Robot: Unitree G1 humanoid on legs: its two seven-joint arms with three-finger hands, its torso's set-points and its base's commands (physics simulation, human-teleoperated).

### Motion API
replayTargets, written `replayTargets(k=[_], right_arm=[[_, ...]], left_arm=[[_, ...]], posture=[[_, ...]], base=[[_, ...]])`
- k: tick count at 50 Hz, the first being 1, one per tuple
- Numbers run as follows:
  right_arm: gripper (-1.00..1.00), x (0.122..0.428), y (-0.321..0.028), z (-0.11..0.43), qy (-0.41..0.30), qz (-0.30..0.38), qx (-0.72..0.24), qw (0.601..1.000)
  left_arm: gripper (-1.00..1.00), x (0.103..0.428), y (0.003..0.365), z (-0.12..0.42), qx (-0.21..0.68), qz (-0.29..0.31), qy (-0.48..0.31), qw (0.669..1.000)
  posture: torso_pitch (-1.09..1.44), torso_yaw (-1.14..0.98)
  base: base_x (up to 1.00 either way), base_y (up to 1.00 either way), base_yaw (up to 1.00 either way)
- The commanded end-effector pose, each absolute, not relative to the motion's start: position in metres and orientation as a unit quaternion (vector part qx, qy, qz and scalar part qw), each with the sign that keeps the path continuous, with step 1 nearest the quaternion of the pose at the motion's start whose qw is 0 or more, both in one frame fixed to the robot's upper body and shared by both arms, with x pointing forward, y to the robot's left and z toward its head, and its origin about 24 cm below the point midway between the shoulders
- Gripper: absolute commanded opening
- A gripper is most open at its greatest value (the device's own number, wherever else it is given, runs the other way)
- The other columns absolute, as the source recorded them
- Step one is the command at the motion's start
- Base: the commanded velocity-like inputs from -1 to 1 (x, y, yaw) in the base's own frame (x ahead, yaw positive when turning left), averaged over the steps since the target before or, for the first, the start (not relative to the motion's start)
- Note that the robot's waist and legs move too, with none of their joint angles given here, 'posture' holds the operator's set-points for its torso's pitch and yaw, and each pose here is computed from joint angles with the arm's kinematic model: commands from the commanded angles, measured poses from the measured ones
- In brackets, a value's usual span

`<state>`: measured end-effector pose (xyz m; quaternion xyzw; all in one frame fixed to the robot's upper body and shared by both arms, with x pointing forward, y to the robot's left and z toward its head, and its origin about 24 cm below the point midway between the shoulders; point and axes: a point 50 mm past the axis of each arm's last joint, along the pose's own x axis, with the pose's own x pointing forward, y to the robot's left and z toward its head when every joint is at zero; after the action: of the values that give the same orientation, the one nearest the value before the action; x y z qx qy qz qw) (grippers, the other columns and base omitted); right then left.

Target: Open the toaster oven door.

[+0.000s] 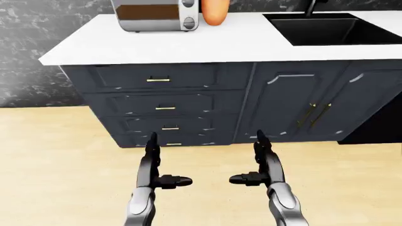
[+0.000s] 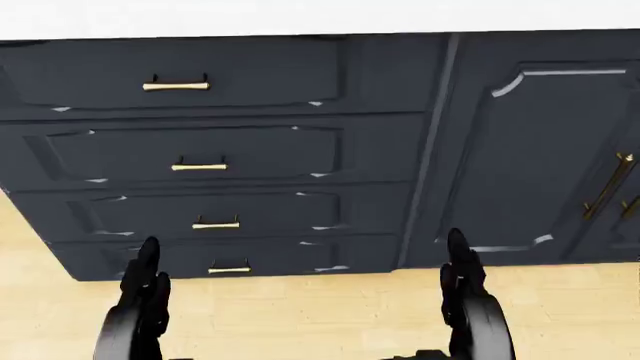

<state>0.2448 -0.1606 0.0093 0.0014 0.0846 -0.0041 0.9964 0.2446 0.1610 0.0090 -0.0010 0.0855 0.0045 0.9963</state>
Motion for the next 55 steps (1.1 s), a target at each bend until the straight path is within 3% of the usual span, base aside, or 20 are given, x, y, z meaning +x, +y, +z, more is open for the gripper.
replayTargets(k=[1, 19, 44, 55], right_arm=[[1.0, 0.252, -0.157, 0.05, -0.004, 0.008, -0.004, 1.0], [1.0, 0.263, -0.164, 0.089, -0.03, -0.009, -0.002, 1.0], [1.0, 0.278, -0.163, 0.2, -0.131, -0.003, -0.011, 0.991], [1.0, 0.275, -0.159, 0.21, -0.147, 0.007, -0.002, 0.989]], left_arm=[[1.0, 0.259, 0.161, 0.051, 0.004, 0.002, 0.0, 1.0], [1.0, 0.272, 0.167, 0.088, 0.014, 0.007, -0.014, 1.0], [1.0, 0.266, 0.189, 0.209, 0.044, 0.022, -0.107, 0.993], [1.0, 0.264, 0.184, 0.216, 0.043, 0.013, -0.114, 0.992]], posture=[[0.0, 0.0], [0.0, 0.0], [0.0, 0.0], [0.0, 0.0]], base=[[0.0, 0.0, 0.0], [0.0, 0.0, 0.0], [0.0, 0.0, 0.0], [0.1, 0.0, 0.0]])
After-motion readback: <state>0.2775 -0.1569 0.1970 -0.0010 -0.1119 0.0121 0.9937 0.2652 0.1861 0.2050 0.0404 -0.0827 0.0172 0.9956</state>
